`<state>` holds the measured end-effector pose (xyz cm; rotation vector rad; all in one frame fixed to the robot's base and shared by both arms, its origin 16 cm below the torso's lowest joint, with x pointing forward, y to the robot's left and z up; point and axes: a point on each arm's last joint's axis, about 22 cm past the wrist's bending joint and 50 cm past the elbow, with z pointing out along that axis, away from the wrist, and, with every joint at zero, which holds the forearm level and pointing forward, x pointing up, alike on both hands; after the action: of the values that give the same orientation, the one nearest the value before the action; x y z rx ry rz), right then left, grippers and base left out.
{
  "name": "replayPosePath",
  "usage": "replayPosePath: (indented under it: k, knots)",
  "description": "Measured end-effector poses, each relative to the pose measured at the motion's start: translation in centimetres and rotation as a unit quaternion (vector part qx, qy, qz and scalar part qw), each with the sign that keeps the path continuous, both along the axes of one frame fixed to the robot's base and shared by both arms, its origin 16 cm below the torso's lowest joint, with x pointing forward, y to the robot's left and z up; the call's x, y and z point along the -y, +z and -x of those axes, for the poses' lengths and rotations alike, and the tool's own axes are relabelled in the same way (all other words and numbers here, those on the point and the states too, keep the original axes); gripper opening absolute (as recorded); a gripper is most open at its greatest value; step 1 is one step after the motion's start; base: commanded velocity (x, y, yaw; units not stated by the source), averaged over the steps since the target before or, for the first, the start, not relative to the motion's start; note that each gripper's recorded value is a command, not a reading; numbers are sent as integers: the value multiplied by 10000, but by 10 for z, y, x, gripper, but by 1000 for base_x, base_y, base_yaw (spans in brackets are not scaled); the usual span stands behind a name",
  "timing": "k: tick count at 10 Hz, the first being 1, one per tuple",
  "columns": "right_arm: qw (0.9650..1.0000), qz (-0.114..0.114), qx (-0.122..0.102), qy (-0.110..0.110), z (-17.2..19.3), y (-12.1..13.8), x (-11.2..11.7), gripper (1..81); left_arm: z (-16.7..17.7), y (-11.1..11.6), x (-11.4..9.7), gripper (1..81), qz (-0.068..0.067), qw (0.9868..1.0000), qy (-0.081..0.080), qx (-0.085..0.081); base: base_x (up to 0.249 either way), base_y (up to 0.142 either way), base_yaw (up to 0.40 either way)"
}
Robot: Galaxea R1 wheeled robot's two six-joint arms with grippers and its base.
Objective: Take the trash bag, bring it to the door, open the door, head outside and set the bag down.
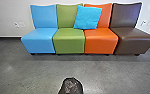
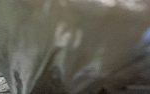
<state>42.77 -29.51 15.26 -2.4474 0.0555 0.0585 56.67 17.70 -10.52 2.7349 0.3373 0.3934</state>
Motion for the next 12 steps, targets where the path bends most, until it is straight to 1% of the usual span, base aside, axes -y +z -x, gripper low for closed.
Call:
replayPosePath:
  k: [1, 2, 3, 6, 9, 10, 11, 12]
  knots:
    - [10000, 1, -2, 1, 0, 0, 0, 811, -2, 0, -5, 811, -42, 10000, 21, 18, 0, 0, 0]
    - [10000, -7, -4, 5, 1, 0, -1, 811, -4, 1, -7, 10, -82, 9999, -19, 82, 0, 0, 0]
    - [10000, -16, -5, 10, 1, 1, -1, 811, -8, 2, -8, 10, -78, 9999, 2, 84, 0, 0, 0]
    - [10000, -19, -7, 8, 1, 1, -2, 811, -7, 2, -7, 10, -75, 9999, 1, 78, 0, 0, 0]
    - [10000, -31, -31, 16, 3, 1, -3, 811, -4, 0, -4, 10, -59, 9999, 76, 125, 0, 0, 0]
    - [10000, -63, -62, 37, 3, 3, -7, 811, -1, 1, -4, 10, -58, 9999, 74, 84, 0, 0, 0]
    - [9999, -103, -112, 48, 2, 9, -11, 811, 6, 4, -4, 10, -53, 9999, 32, -83, 0, 0, 0]
    - [9997, -120, -204, 55, 3, 15, -13, 811, 17, 8, -5, 10, -45, 9995, -38, -325, 0, 0, 0]
